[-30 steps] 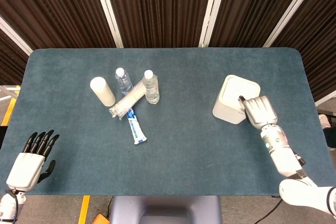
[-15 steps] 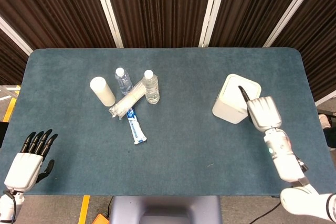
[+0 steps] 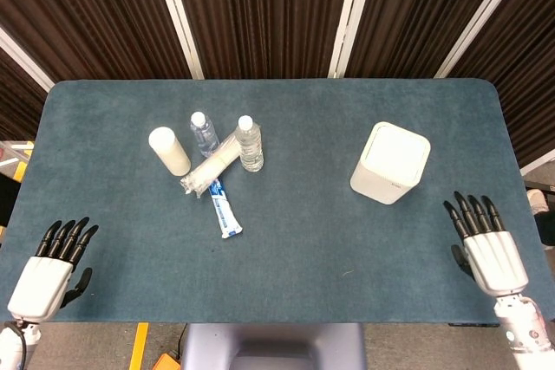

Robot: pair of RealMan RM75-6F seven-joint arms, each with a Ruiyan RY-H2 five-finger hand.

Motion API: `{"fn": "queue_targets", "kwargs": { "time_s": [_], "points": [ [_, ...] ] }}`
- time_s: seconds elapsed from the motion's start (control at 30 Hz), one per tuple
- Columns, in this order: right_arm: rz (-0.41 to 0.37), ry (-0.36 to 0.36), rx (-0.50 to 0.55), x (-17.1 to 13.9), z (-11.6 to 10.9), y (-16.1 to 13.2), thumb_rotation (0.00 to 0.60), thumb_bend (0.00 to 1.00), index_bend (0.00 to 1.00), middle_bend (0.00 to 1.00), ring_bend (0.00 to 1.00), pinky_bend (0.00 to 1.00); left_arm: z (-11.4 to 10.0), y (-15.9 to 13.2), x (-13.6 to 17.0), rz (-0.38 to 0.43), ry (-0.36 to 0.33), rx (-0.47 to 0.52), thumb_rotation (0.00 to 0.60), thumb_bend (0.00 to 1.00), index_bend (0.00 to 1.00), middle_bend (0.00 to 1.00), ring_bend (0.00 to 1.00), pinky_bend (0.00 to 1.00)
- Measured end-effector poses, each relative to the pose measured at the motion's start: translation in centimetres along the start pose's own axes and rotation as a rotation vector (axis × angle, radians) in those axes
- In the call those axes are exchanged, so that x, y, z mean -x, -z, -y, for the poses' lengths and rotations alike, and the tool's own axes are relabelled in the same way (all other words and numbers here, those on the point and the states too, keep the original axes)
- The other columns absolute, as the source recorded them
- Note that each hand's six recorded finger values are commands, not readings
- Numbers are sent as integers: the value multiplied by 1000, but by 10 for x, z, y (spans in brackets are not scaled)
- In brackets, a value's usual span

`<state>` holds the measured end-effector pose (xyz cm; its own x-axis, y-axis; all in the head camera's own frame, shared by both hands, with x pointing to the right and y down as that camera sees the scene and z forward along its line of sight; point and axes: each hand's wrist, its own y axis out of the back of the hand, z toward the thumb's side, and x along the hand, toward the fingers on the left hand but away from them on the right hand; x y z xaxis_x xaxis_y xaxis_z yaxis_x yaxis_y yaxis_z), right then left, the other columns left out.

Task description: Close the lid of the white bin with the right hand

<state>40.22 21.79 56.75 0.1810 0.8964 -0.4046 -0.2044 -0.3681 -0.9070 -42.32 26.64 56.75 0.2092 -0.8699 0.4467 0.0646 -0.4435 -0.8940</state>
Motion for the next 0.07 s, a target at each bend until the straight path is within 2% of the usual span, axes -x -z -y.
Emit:
{"fn": "queue_targets", "kwargs": {
  "time_s": [0.07],
  "points": [
    [-22,-5,-7,-9,5,-4,600,436,0,0,0,23,0,0,0,-1,1,0,600,471,0,0,0,0]
  ]
}}
